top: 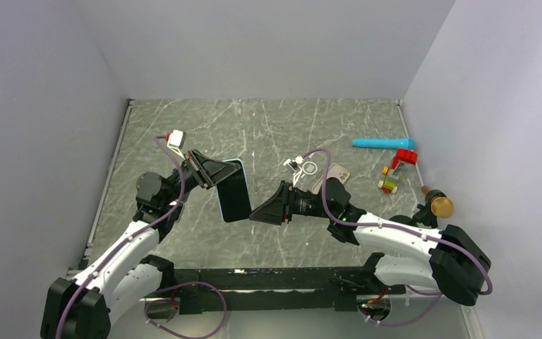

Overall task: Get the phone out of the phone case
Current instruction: Remove the phone case from the phone.

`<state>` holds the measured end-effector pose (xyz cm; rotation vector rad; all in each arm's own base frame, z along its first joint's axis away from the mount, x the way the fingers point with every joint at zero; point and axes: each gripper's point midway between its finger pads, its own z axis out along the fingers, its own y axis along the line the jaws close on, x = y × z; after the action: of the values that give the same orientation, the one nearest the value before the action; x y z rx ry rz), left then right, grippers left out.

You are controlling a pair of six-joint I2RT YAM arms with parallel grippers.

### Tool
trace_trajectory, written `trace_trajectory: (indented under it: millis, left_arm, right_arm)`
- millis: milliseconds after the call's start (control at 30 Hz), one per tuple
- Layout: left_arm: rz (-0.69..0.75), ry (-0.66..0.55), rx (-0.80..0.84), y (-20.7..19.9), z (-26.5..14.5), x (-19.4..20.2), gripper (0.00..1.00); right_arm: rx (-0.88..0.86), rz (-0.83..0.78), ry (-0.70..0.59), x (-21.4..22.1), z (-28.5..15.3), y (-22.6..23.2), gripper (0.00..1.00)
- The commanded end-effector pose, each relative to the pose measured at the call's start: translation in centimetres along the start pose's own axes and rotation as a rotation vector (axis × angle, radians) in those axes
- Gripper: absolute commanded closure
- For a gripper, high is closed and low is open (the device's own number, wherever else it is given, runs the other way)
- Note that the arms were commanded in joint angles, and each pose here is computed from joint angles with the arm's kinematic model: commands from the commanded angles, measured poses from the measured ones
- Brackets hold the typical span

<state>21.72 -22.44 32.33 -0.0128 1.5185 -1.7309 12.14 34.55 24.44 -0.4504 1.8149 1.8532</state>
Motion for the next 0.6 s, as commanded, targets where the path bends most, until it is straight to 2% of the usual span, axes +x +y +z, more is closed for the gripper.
trace_trajectory:
  millis: [0, 233, 467, 567]
  left_arm:
    - [-0.022, 0.046, 0.148, -3.5, 0.2, 0.0, 1.00]
    - [-0.056, 0.263, 0.195, -3.9, 1.0, 2.6, 1.00]
    - [-0.086, 0.280, 0.241, -4.4, 1.1, 3.8, 1.00]
    - [-0.118, 0.241, 0.265, -4.8, 1.0, 3.4, 1.00]
  right_arm:
    - [-0.033, -0.092, -0.048, -1.4, 0.1, 1.4, 0.47]
    - [-0.068, -0.127, -0.072, -2.5, -0.2, 2.7, 0.44]
    - [-0.059, -0.122, -0.095, -3.2, -0.9, 3.1, 0.48]
    - [-0.052, -0.136, -0.086, -2.8, -1.2, 2.9, 0.49]
